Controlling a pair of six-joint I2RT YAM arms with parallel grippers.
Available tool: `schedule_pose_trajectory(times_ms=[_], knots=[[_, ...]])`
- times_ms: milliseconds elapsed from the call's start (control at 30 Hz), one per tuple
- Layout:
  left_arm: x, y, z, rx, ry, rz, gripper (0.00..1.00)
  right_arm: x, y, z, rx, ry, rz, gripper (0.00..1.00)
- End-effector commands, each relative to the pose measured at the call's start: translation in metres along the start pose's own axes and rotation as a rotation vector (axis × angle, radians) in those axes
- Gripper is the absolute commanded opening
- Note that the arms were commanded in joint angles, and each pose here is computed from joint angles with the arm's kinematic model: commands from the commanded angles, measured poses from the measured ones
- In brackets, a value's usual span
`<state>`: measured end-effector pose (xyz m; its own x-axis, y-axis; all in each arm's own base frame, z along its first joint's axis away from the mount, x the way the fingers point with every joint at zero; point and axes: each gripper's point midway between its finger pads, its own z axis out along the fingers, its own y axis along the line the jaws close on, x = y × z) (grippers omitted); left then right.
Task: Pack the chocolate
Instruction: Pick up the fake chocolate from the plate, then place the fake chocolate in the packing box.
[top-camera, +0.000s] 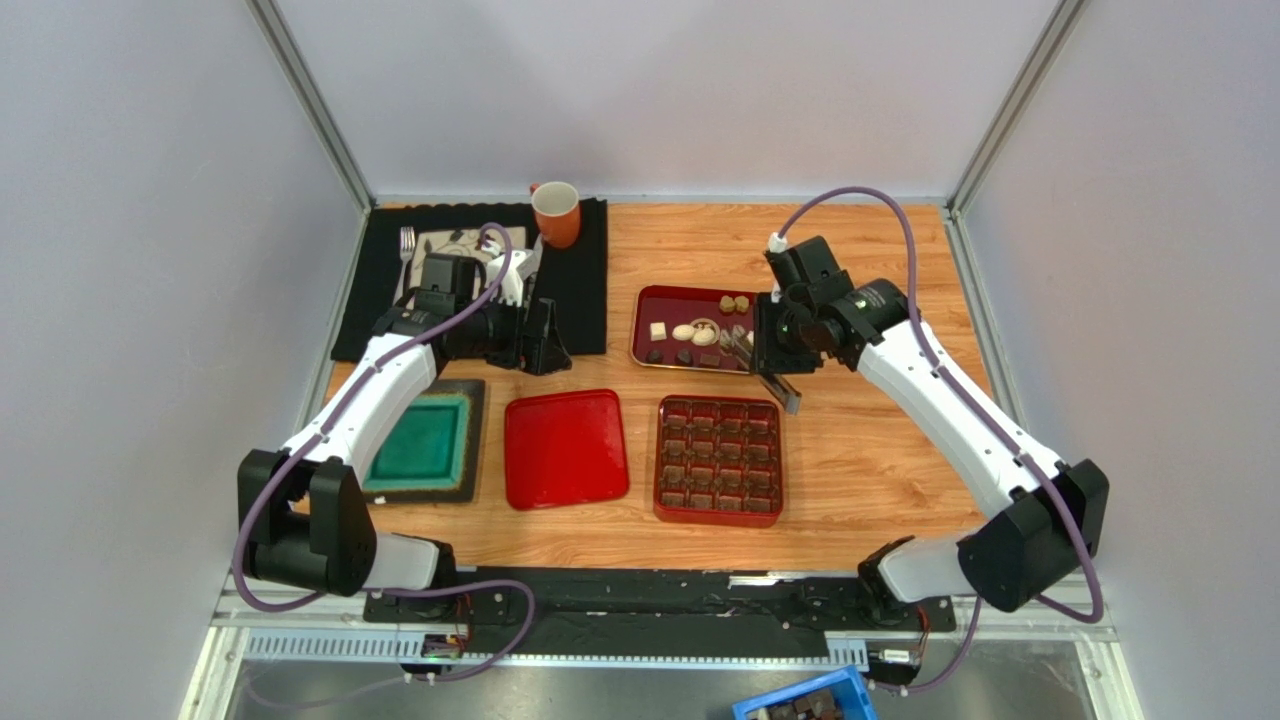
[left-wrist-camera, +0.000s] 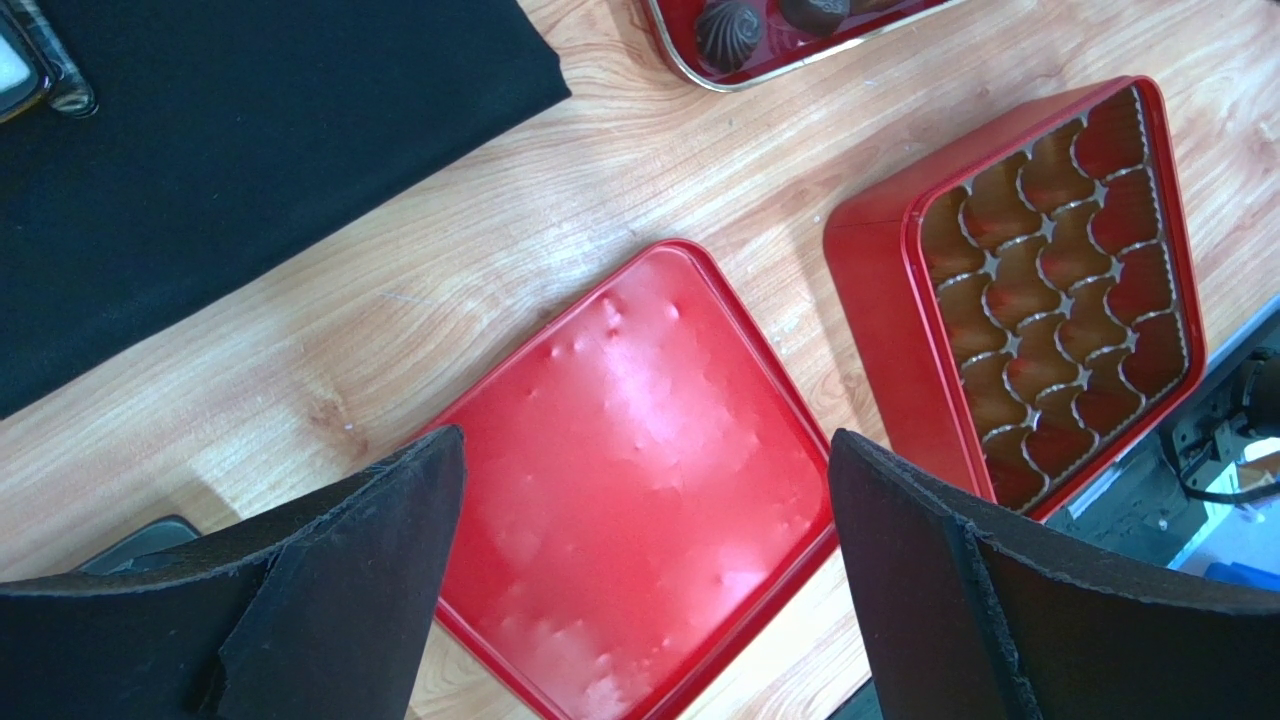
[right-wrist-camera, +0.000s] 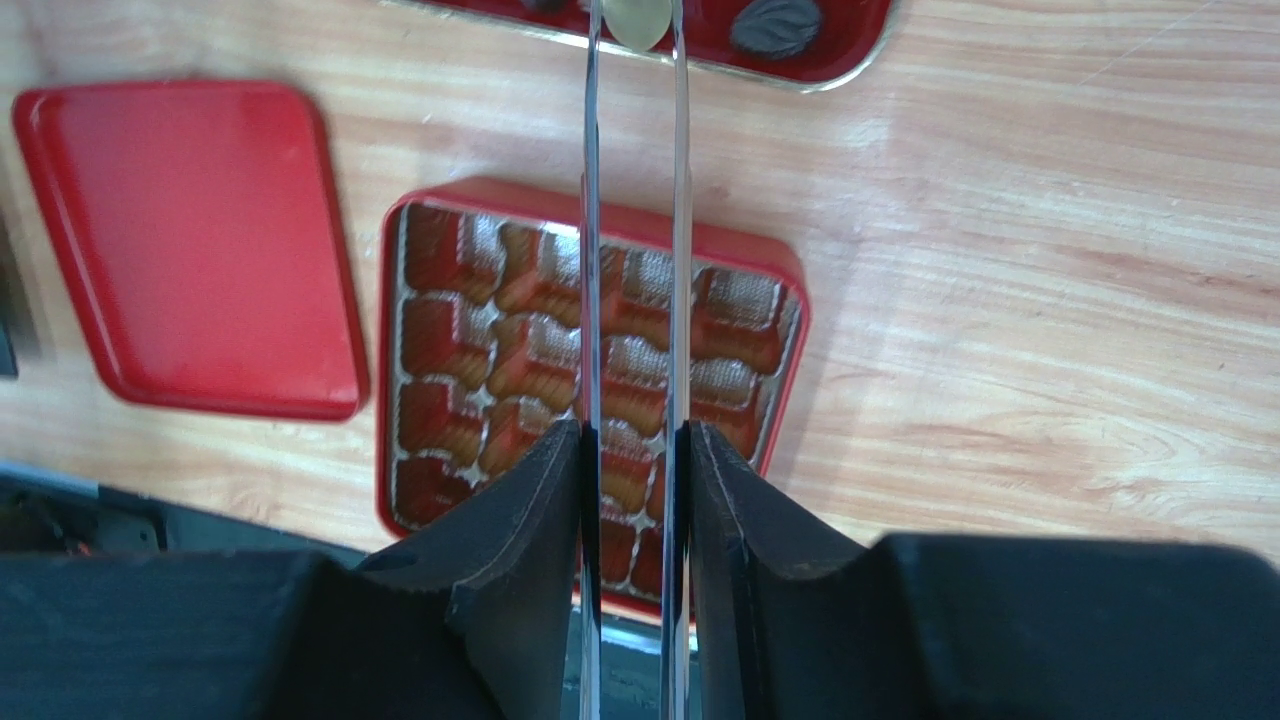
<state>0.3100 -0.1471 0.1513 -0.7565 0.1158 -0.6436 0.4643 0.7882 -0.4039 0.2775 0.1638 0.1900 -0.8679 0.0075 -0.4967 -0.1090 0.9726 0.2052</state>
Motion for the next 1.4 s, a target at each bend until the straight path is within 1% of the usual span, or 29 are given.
schedule_pose_trajectory(times_ms=[0, 233, 500, 633, 767, 867, 900, 1000, 1367], knots=[[-0.016, -0.005, -0.012, 0.004, -0.059, 0.036, 0.99, 0.006, 0.017, -0.037, -0.052, -0.027, -0.021, 0.32], [-0.013, -0.003, -0.012, -0.007, -0.051, 0.036, 0.99, 0.043, 0.038, -0.054, -0.101, 0.021, -0.053, 0.32], [-0.011, -0.004, -0.012, -0.009, -0.049, 0.036, 0.99, 0.076, 0.063, -0.047, -0.148, 0.078, -0.080, 0.32], [-0.009, -0.004, -0.013, -0.010, -0.044, 0.037, 0.99, 0.085, 0.068, -0.043, -0.149, 0.101, -0.087, 0.32], [-0.009, -0.004, -0.014, -0.011, -0.046, 0.037, 0.99, 0.087, 0.069, -0.038, -0.143, 0.104, -0.088, 0.34], [-0.010, -0.006, -0.015, -0.007, -0.051, 0.041, 0.99, 0.086, 0.071, -0.035, -0.139, 0.102, -0.091, 0.37], [-0.010, -0.006, -0.015, -0.006, -0.049, 0.043, 0.99, 0.085, 0.071, -0.034, -0.136, 0.102, -0.092, 0.40], [-0.011, -0.006, -0.016, -0.007, -0.052, 0.046, 0.99, 0.084, 0.071, -0.031, -0.130, 0.098, -0.097, 0.42], [-0.012, -0.005, -0.016, -0.007, -0.052, 0.045, 0.99, 0.063, 0.072, -0.040, -0.108, 0.029, -0.115, 0.42]])
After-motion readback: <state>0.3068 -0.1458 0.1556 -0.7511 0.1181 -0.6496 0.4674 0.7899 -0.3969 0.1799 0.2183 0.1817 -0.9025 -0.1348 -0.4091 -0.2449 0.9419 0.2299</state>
